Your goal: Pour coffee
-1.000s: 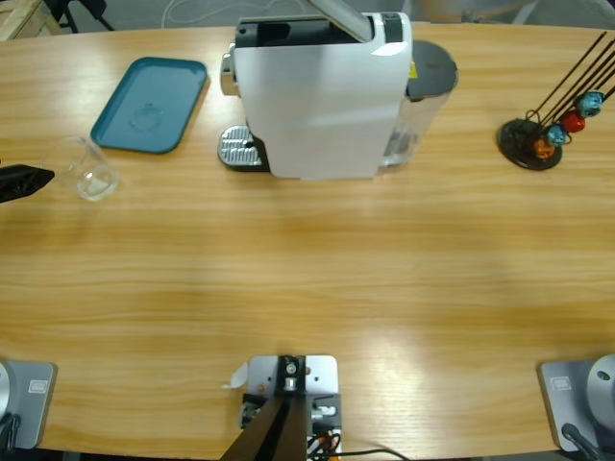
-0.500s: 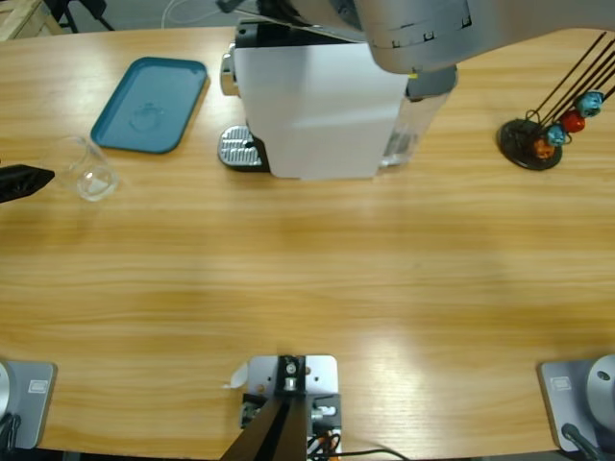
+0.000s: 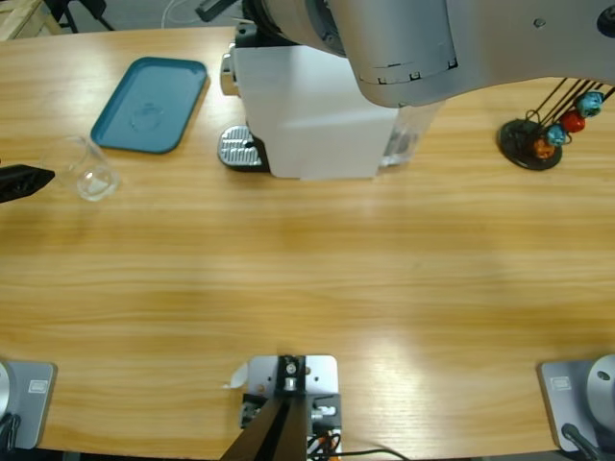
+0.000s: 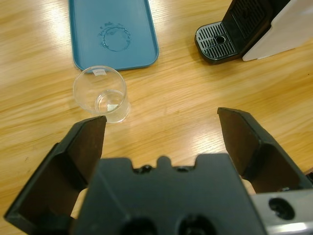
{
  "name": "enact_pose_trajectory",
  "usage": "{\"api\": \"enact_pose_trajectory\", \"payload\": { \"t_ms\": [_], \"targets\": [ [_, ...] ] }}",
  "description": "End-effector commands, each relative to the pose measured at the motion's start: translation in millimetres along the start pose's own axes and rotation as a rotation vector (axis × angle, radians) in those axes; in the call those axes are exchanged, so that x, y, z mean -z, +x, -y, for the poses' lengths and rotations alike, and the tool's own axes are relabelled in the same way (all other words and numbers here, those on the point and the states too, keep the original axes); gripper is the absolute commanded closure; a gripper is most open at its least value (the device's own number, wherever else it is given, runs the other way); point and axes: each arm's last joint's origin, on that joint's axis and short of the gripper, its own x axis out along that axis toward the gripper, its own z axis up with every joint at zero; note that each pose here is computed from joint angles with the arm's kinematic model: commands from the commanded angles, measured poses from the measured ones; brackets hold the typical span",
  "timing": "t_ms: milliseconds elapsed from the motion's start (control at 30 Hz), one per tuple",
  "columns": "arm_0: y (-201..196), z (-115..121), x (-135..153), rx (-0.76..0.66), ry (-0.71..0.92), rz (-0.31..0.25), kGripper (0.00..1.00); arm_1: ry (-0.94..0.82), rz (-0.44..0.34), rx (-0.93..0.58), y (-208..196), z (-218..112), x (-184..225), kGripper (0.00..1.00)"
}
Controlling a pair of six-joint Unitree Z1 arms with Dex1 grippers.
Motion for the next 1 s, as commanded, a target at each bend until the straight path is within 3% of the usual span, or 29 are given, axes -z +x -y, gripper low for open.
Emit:
{"api": "enact_pose_trajectory", "payload": {
  "t_ms": [33,433,767,900,1000],
  "targets": [
    [9.2,0.6,6.9,-0.001,0.013,-0.047,0.000,-0.153,-0.281,-0.077,49.9,-59.7,109.8,1.000],
    [8.6,0.6,7.0,0.001,0.014,-0.044,0.000,-0.113,-0.320,-0.076,52.1,-62.0,142.1,1.000],
    [9.8,1.1,5.9,0.000,0.014,-0.049,0.000,-0.086,-0.306,-0.072,45.8,-57.7,139.5,1.000],
    [9.6,0.9,6.4,0.000,0.014,-0.049,0.000,-0.064,-0.259,-0.059,36.9,-51.0,121.4,1.000],
    [9.3,0.8,6.4,-0.001,0.012,-0.047,0.000,-0.025,-0.175,-0.081,15.0,-37.2,89.9,1.000]
  ]
}}
